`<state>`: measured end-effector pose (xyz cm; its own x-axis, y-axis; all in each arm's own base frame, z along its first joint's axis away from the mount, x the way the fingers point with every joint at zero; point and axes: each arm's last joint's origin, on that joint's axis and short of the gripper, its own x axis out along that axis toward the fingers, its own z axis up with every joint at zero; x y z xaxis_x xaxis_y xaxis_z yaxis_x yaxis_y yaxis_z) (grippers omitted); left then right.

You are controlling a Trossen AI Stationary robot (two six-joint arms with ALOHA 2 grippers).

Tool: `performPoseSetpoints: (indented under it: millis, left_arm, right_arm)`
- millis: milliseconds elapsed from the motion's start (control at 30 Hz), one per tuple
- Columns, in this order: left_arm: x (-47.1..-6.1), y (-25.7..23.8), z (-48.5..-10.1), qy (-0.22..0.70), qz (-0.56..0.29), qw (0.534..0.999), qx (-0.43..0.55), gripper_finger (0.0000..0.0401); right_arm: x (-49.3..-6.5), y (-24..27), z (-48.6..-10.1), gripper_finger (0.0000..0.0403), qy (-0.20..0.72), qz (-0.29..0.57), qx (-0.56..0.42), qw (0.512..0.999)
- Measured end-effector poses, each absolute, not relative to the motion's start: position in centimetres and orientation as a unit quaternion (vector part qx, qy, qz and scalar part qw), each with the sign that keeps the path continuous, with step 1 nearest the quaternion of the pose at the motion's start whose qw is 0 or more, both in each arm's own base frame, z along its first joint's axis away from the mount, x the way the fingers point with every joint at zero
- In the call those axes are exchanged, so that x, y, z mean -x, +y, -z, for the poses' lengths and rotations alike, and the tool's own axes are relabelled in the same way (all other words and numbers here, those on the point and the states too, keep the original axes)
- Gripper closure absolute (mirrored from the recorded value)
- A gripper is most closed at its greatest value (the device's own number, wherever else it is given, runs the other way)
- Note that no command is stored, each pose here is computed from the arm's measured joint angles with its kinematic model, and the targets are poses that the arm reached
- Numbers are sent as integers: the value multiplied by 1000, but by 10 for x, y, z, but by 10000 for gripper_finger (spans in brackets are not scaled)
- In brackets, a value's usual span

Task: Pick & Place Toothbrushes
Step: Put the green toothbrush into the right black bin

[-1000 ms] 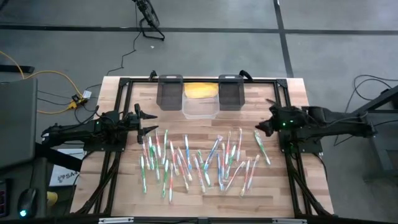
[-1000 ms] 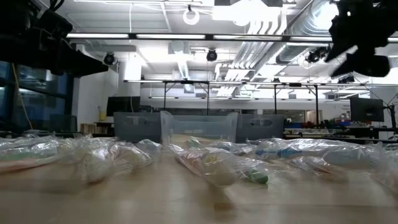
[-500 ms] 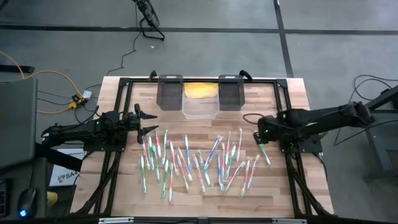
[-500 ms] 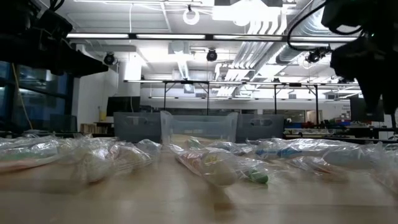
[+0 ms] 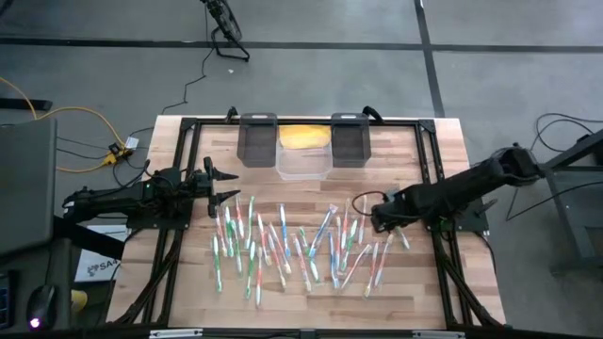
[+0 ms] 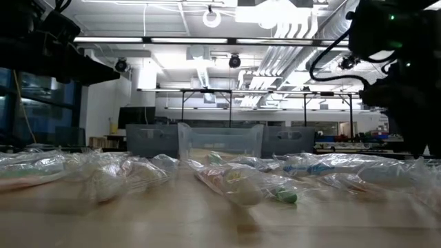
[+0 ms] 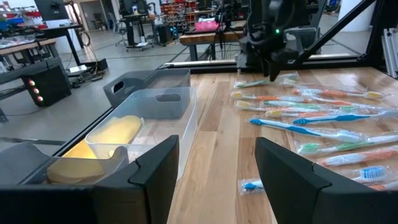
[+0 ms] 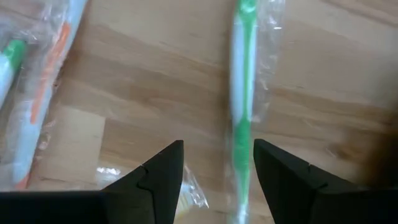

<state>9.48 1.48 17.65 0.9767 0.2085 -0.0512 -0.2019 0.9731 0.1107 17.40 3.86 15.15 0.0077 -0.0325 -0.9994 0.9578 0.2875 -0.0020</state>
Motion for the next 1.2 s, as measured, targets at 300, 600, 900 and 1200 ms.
performPoseSetpoints:
  millis: [300,600,900,1200]
  left_arm:
    - [-95,15,-176,31,-103,993,-53,195]
    - [-95,15,-176,31,-103,993,-53,195]
    - [-95,15,-176,31,-103,993,-53,195]
    - [-95,15,-176,31,-102,993,-52,195]
  right_arm:
    - [-180,43,-129,215,577,477,-376,545]
    - [-181,42,-127,263,562,490,-384,545]
    - [-182,31,-130,388,588,449,-349,575]
    - [-193,-8,-177,393,529,452,-347,629]
